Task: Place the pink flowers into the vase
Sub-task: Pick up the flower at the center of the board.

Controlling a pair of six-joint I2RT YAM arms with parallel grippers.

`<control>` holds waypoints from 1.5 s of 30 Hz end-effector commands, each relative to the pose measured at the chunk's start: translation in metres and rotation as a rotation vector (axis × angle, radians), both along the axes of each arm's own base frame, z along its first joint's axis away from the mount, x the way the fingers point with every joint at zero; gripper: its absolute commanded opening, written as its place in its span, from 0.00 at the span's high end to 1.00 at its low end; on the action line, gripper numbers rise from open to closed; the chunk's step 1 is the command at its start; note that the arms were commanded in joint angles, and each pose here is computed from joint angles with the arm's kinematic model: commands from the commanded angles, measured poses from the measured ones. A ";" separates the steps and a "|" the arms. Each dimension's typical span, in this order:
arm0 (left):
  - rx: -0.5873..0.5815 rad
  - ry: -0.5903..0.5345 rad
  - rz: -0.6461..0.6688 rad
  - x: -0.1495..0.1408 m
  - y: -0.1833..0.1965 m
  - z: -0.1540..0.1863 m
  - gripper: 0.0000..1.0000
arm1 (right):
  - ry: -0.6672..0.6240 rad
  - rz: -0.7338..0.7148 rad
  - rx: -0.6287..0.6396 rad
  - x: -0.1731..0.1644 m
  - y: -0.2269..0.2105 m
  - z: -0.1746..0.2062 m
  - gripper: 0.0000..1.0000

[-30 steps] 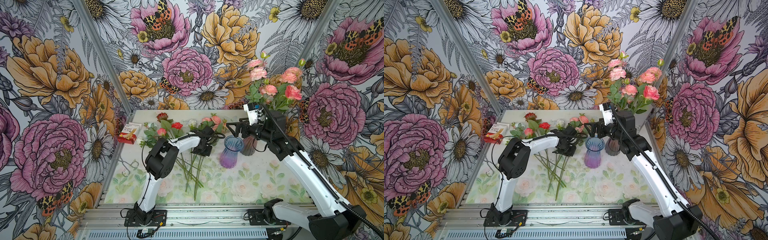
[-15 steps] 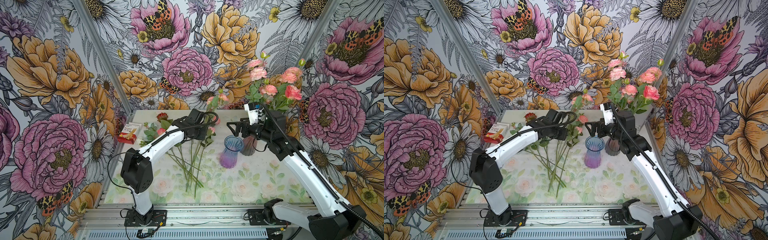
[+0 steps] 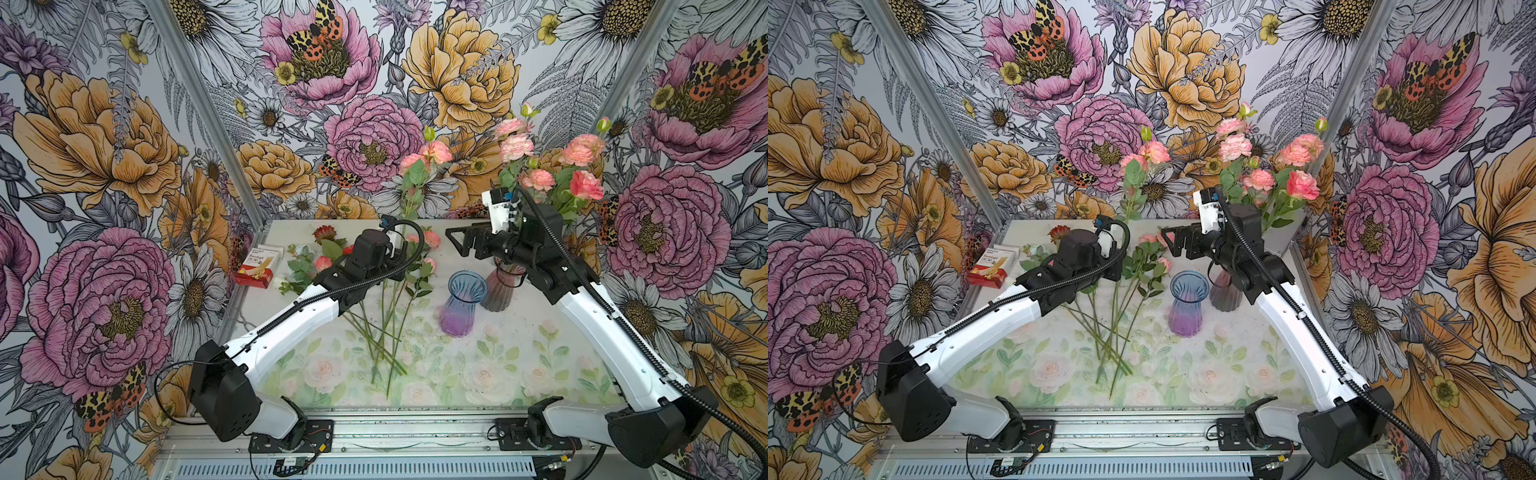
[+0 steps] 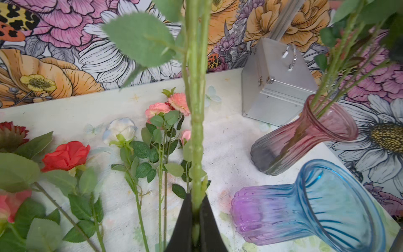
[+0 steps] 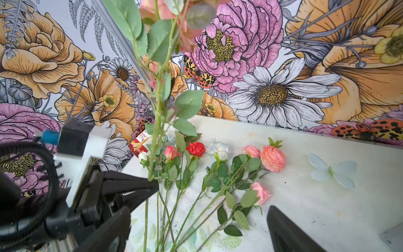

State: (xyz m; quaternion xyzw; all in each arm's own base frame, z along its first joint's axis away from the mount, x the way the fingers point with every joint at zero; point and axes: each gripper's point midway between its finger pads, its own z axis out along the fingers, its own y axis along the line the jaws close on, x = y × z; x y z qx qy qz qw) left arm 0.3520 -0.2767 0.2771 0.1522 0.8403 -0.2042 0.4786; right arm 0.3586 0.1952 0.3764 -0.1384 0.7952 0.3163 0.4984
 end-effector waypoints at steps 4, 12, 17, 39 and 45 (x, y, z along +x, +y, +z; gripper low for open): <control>-0.182 -0.179 -0.052 -0.013 -0.020 0.053 0.97 | -0.020 0.041 0.080 0.007 0.021 0.021 0.14; -0.230 -0.189 -0.093 -0.021 -0.038 0.062 0.97 | -0.018 0.107 0.099 0.000 0.047 0.020 0.30; -0.248 -0.187 -0.104 -0.020 -0.047 0.067 0.97 | -0.035 0.134 0.104 -0.005 0.056 0.024 0.29; -0.255 -0.203 -0.132 -0.032 -0.058 0.076 0.86 | -0.038 0.185 0.124 0.006 0.086 0.030 0.90; -0.244 -0.210 -0.130 -0.036 -0.052 0.080 0.50 | -0.040 0.178 0.115 0.006 0.086 0.027 1.00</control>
